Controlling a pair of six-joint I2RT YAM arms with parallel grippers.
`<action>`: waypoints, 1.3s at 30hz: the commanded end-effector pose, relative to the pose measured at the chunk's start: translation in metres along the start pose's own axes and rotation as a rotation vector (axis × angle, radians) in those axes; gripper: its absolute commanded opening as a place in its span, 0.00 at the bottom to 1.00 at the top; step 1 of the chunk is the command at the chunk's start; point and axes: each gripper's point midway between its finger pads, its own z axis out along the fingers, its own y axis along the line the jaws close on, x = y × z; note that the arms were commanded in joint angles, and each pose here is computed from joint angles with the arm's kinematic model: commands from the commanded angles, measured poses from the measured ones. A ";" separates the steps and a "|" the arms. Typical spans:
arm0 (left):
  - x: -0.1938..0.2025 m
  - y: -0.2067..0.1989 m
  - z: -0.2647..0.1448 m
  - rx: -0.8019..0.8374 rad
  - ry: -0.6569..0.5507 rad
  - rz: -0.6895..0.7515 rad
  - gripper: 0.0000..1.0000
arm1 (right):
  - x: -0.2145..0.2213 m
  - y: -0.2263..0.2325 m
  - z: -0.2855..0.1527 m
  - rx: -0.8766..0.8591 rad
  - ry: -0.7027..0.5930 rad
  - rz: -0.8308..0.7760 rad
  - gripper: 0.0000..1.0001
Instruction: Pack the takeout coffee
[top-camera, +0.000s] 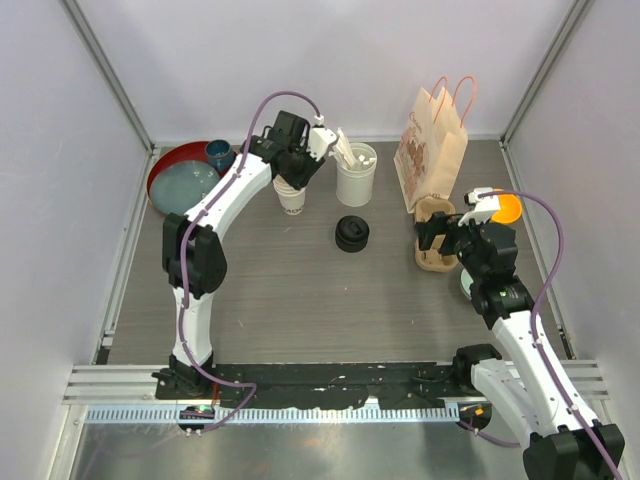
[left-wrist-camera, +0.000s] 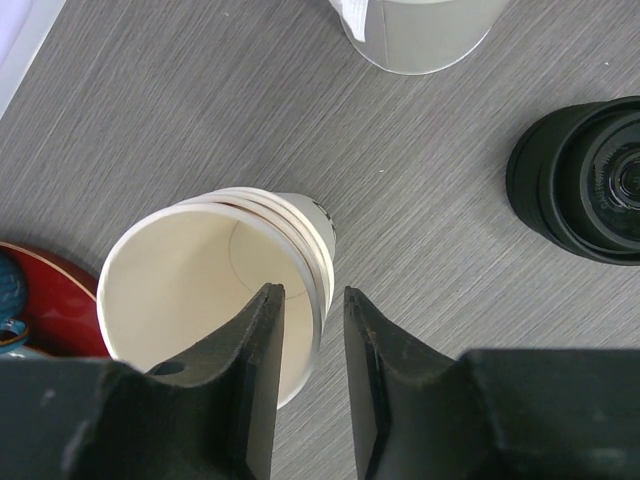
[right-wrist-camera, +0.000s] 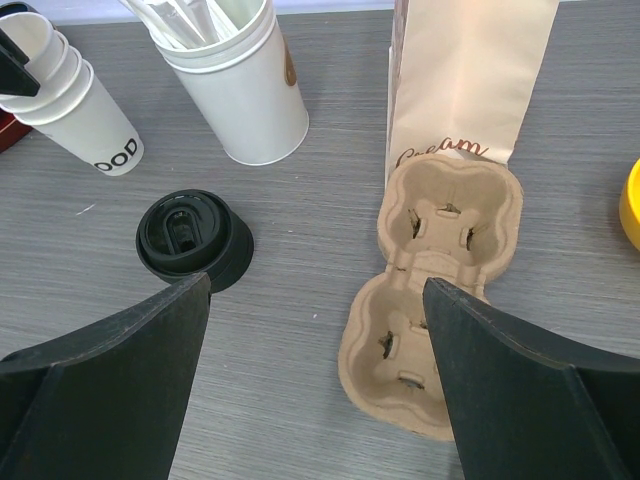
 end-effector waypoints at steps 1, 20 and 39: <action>-0.024 0.007 -0.024 -0.023 -0.077 -0.005 0.32 | -0.023 0.003 -0.002 -0.004 -0.072 -0.011 0.93; -0.019 -0.001 -0.052 -0.011 -0.087 -0.001 0.00 | -0.024 0.005 -0.003 -0.015 -0.073 -0.006 0.93; 0.006 -0.039 -0.075 0.001 -0.178 0.172 0.00 | -0.043 0.201 0.068 -0.346 0.039 0.534 0.77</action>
